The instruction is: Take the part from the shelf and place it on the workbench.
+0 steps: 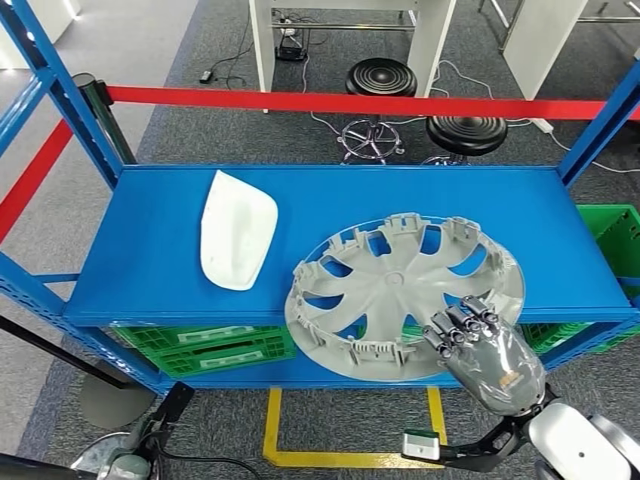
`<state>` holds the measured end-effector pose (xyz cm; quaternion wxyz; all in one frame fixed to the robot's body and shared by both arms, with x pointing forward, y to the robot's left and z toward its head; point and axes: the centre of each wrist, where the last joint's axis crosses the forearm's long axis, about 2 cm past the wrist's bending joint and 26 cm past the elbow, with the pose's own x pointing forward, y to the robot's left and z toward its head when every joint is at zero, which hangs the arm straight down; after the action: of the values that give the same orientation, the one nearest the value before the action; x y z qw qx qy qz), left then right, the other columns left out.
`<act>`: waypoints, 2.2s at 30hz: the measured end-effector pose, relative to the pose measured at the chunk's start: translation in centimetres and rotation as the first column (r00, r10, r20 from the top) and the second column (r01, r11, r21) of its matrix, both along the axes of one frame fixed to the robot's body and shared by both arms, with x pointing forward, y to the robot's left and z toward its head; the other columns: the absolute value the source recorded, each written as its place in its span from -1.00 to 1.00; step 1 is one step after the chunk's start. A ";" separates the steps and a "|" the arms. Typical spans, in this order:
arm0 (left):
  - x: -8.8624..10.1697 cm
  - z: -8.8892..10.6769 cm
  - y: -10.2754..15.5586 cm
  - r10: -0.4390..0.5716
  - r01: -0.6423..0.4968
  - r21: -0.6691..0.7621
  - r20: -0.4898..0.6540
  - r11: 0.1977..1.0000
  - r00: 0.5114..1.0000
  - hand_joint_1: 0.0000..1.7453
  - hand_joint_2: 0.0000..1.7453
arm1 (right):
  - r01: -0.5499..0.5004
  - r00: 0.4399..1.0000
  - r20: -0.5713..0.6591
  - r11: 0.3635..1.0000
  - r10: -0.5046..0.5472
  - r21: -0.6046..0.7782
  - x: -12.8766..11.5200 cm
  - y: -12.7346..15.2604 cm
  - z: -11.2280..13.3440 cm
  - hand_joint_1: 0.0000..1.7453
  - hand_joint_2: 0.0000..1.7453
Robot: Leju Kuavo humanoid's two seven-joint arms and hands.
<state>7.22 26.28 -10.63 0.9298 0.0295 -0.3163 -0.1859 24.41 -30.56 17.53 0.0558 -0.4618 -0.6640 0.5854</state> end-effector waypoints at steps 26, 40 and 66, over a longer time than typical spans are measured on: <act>0.1 0.0 -0.4 -0.008 0.008 -0.005 -0.001 1.000 1.000 -1.00 -1.00 | -0.054 0.998 0.051 0.986 0.047 0.158 -0.5 4.9 -0.7 1.00 1.00; 0.2 0.1 -0.5 -0.017 0.017 -0.008 -0.004 1.000 1.000 -1.00 -1.00 | -0.093 0.991 0.115 0.964 0.066 0.251 1.2 8.2 1.1 1.00 1.00; 0.5 0.2 -1.4 -0.009 0.009 -0.028 -0.003 1.000 1.000 -1.00 -1.00 | -0.215 0.976 0.106 0.917 0.190 0.337 0.0 14.6 1.5 1.00 1.00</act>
<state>7.68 24.86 -10.46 0.9298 0.0146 -0.3173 -0.1858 24.36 -15.98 19.04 0.0516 -0.3940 -0.8024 0.4452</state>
